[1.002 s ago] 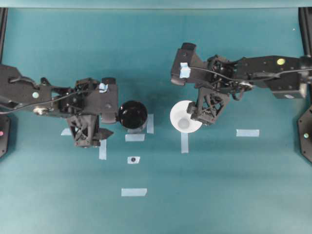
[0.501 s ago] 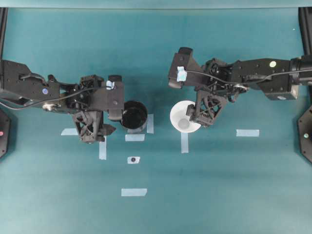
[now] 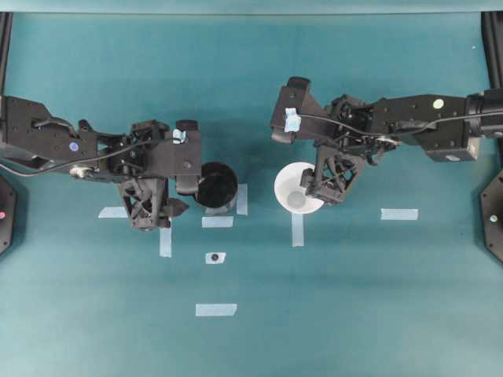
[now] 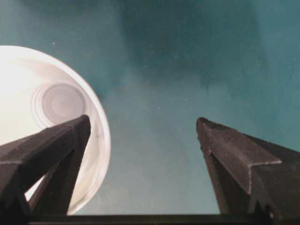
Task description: Holding the cup holder with the left arm, the right arm places the cup into the cup holder.
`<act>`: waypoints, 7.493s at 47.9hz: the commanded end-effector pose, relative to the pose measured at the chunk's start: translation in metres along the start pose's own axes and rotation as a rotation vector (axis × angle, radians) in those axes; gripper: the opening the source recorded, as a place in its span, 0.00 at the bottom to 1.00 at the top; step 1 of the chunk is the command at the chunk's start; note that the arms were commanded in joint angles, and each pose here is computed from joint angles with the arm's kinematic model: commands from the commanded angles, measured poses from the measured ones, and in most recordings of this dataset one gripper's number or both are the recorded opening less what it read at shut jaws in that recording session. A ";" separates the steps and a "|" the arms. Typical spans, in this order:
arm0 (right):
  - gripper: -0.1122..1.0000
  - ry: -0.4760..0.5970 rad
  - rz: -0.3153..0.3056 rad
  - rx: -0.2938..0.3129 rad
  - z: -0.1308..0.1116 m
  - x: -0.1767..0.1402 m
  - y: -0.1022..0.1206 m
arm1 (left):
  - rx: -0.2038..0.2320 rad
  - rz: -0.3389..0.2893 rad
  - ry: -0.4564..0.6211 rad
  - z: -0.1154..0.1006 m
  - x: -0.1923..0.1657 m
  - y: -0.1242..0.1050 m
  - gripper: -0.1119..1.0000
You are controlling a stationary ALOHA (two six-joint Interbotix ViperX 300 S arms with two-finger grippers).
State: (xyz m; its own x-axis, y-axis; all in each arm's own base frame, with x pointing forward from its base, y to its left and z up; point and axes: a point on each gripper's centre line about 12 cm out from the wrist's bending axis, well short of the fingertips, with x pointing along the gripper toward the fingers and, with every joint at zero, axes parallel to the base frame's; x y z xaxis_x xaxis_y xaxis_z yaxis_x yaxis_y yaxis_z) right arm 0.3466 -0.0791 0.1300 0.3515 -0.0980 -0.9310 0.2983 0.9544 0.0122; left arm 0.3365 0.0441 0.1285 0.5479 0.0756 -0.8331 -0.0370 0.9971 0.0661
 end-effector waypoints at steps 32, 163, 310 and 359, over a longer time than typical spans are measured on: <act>0.32 -0.008 0.035 0.038 0.010 -0.007 0.010 | 0.012 -0.003 -0.019 0.009 -0.004 -0.003 0.30; 0.13 -0.327 0.164 0.195 0.057 -0.168 0.023 | 0.014 0.036 -0.599 0.067 -0.036 -0.003 0.30; 0.91 -0.276 0.151 0.174 0.064 -0.131 0.030 | -0.031 0.007 -0.683 0.049 -0.007 -0.012 0.30; 0.91 -0.241 0.156 0.220 0.053 -0.122 0.031 | -0.081 -0.016 -0.586 0.018 0.021 -0.015 0.30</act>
State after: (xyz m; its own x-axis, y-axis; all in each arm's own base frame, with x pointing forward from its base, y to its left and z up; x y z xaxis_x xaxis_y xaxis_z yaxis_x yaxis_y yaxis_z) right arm 0.3643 -0.0542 0.2391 0.5394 -0.0372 -0.8412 0.4057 0.8869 0.2209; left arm 0.3607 0.0314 0.1074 0.9083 0.0709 -0.4123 -0.0795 0.9968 -0.0039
